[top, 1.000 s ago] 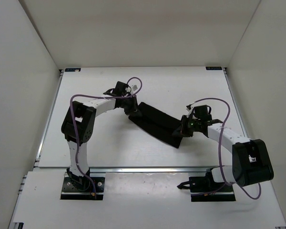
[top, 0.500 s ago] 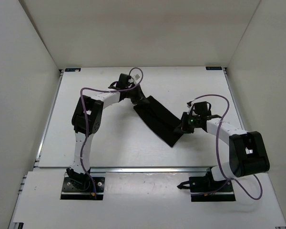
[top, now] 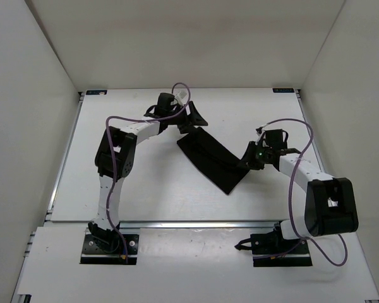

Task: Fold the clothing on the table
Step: Fold the skirt

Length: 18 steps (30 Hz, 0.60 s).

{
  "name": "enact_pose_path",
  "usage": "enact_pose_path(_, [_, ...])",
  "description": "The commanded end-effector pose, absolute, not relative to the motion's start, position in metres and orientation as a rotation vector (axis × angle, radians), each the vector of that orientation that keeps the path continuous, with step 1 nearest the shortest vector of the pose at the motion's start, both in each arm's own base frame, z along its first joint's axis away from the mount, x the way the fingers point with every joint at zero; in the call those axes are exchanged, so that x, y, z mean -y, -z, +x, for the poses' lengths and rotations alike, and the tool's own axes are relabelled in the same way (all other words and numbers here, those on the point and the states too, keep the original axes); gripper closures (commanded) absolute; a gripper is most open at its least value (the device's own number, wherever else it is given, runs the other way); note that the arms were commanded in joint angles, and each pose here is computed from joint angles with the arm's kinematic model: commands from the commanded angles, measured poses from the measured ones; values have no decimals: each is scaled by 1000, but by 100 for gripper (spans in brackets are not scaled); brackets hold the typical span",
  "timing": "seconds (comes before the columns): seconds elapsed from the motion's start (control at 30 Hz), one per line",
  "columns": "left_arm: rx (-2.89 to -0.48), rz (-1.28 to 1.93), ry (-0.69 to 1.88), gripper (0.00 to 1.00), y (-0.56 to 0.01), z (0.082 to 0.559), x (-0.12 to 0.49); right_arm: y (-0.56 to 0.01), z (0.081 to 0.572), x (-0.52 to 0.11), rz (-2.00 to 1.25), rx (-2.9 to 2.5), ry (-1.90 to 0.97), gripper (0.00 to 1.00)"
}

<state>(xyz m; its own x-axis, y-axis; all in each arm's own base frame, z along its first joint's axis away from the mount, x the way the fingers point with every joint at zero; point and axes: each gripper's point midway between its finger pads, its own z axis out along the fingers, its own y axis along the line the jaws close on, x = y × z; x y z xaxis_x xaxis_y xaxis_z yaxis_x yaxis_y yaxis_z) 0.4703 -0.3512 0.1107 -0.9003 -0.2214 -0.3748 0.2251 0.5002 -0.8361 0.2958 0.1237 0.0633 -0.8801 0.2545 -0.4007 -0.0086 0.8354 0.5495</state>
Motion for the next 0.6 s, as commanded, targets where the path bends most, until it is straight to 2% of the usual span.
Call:
enact_pose_path(0.0, [-2284, 18, 1141, 14, -141, 468, 302, -93, 319, -114, 87, -2438, -641, 85])
enact_pose_path(0.13, [-2336, -22, 1031, 17, -128, 451, 279, -94, 328, -97, 106, -2413, -534, 86])
enact_pose_path(0.3, [-2347, -59, 1133, 26, -110, 434, 300, -93, 338, -85, 167, -2412, -551, 93])
enact_pose_path(0.4, [-2343, -76, 1193, 29, -104, 432, 316, -101, 341, -93, 99, -2395, -549, 90])
enact_pose_path(0.57, [-2382, -122, 1178, 30, -86, 433, 324, -112, 349, -102, 5, -2390, -491, 73])
